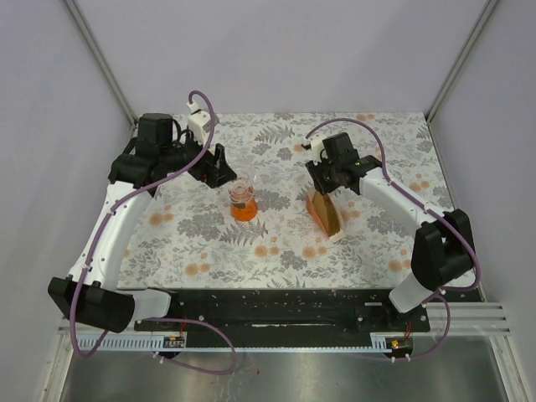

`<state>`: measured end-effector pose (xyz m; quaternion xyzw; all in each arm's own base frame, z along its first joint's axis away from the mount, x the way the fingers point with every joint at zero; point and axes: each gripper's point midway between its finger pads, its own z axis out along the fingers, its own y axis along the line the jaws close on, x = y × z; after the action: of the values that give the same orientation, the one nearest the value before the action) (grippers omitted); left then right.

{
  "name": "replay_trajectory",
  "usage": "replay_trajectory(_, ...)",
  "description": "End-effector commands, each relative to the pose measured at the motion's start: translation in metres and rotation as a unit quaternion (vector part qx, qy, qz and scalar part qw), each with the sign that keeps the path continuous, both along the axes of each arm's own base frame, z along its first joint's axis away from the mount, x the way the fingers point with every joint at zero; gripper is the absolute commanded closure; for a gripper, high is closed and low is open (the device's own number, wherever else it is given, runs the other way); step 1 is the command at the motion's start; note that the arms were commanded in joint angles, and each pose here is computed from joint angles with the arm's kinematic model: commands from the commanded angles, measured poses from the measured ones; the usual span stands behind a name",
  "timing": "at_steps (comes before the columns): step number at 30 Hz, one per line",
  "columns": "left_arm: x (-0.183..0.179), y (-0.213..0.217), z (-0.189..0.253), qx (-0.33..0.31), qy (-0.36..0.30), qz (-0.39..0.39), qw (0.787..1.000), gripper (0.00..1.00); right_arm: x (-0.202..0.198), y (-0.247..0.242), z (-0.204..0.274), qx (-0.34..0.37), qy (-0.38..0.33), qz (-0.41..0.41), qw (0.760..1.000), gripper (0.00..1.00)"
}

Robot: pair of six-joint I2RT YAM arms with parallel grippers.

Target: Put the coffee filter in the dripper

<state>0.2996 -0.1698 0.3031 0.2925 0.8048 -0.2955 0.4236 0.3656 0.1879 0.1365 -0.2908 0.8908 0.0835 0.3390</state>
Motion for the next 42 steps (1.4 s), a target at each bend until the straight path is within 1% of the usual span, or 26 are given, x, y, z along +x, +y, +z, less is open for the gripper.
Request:
replay_trajectory(1,0.001,-0.006,0.006,-0.009,-0.017,-0.018,1.0,0.13,0.013,0.002,0.024,0.013,-0.026,-0.018,0.999,0.59)
replay_trajectory(3,0.002,-0.007,0.006,-0.008,-0.016,-0.019,1.0,0.13,0.014,0.002,0.029,0.015,-0.028,-0.02,0.999,0.54)
replay_trajectory(8,0.002,-0.007,0.006,-0.007,-0.018,-0.02,1.0,0.13,0.014,-0.001,0.042,0.02,-0.035,-0.039,0.998,0.5)
replay_trajectory(12,0.002,-0.007,0.005,-0.007,-0.016,-0.02,1.0,0.13,0.01,-0.003,0.062,0.038,-0.051,-0.052,0.997,0.51)
replay_trajectory(16,0.002,-0.007,0.005,-0.006,-0.017,-0.02,1.0,0.13,0.005,-0.018,0.084,0.044,-0.065,-0.108,0.991,0.54)
replay_trajectory(18,0.002,-0.007,0.006,-0.004,-0.02,-0.02,1.0,0.13,-0.007,-0.02,0.091,0.056,-0.057,-0.116,0.99,0.54)
replay_trajectory(20,0.003,-0.005,0.005,0.0,-0.024,-0.017,1.0,0.13,-0.02,-0.021,0.095,0.084,-0.044,-0.141,0.985,0.53)
replay_trajectory(23,0.001,0.001,0.007,0.018,-0.04,-0.012,0.999,0.12,-0.04,-0.025,0.089,0.107,-0.028,-0.164,0.98,0.52)
replay_trajectory(25,0.001,0.009,0.01,0.037,-0.058,-0.002,0.998,0.09,-0.053,-0.025,0.091,0.13,-0.024,-0.17,0.976,0.52)
replay_trajectory(27,0.003,0.02,0.011,0.06,-0.075,0.019,0.995,0.07,-0.064,-0.023,0.09,0.146,-0.014,-0.168,0.975,0.54)
replay_trajectory(30,0.009,0.041,0.004,0.094,-0.084,0.061,0.99,0.05,-0.072,-0.023,0.08,0.142,0.002,-0.171,0.975,0.63)
replay_trajectory(34,0.01,0.067,-0.006,0.096,-0.07,0.095,0.988,0.05,-0.071,-0.015,0.061,0.13,0.022,-0.168,0.977,0.74)
replay_trajectory(35,0.01,0.073,-0.008,0.098,-0.068,0.103,0.988,0.05,-0.07,-0.014,0.059,0.126,0.022,-0.17,0.977,0.76)
replay_trajectory(42,0.009,0.098,-0.02,0.102,-0.055,0.137,0.984,0.04,-0.058,-0.005,0.04,0.088,0.021,-0.175,0.98,0.76)
